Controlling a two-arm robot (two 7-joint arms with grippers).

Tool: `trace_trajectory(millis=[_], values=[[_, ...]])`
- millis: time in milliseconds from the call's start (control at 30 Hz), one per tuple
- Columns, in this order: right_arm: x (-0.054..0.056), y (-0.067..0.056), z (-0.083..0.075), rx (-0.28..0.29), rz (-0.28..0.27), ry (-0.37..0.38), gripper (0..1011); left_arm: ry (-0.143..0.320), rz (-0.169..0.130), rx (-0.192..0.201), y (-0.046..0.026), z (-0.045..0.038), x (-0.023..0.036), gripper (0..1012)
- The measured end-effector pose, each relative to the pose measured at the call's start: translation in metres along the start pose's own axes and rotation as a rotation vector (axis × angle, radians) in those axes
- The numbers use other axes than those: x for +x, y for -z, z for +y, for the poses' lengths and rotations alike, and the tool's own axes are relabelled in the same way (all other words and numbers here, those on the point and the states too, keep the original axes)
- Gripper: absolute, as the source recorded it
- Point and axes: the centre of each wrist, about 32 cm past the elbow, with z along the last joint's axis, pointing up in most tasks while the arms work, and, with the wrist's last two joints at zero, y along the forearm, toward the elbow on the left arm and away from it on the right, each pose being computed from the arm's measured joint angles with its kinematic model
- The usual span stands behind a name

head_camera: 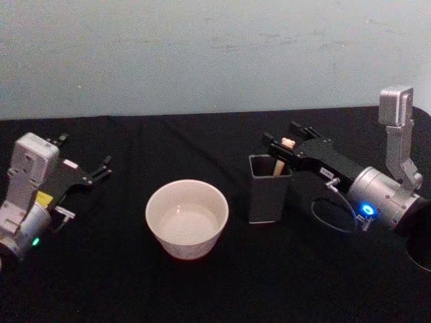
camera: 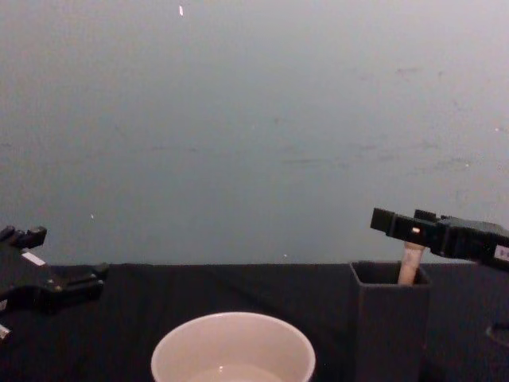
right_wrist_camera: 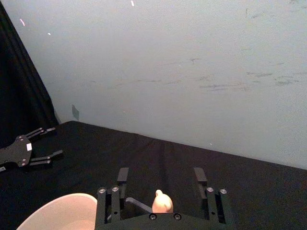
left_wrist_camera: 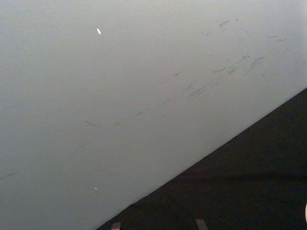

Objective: Pick up the stirring spoon with one hand, stir inside the cup, then place it back in its original position.

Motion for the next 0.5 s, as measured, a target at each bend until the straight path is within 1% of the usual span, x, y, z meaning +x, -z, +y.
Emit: trace_trajectory(millis=[33,133,167,233,300,433,467,500], values=[[0.000,0.000,0.000,0.000,0.000,0.000,867,0.000,0.000,0.000,0.0000,0.0000,0.0000,1001],[0.000,0.000,0.000,0.000,0.000,0.000,916,0.000,0.000,0.000,0.0000,0.0000,0.0000,1001],[0.000,0.000,0.000,0.001,0.000,0.000,960,0.000,0.000,0.000,0.0000,0.0000,0.0000,1001],[0.000,0.000,0.000,0.005,-0.004,-0.001,994,0.000,0.000,0.000,0.0000,0.0000,0.0000,1001],[-0.001,-0.002,0.001,0.022,-0.019,-0.001,1002,0.000,0.000,0.000,0.0000,0.0000,0.0000,1001],[-0.003,-0.010,0.003,0.087,-0.067,0.041,1002,0.000,0.000,0.000,0.0000,0.0000,0.0000,1001],[-0.005,-0.013,0.004,0.125,-0.089,0.078,1002,0.000,0.000,0.000,0.0000,0.0000,0.0000,1001],[-0.005,-0.014,0.004,0.144,-0.102,0.101,1002,0.000,0.000,0.000,0.0000,0.0000,0.0000,1001]])
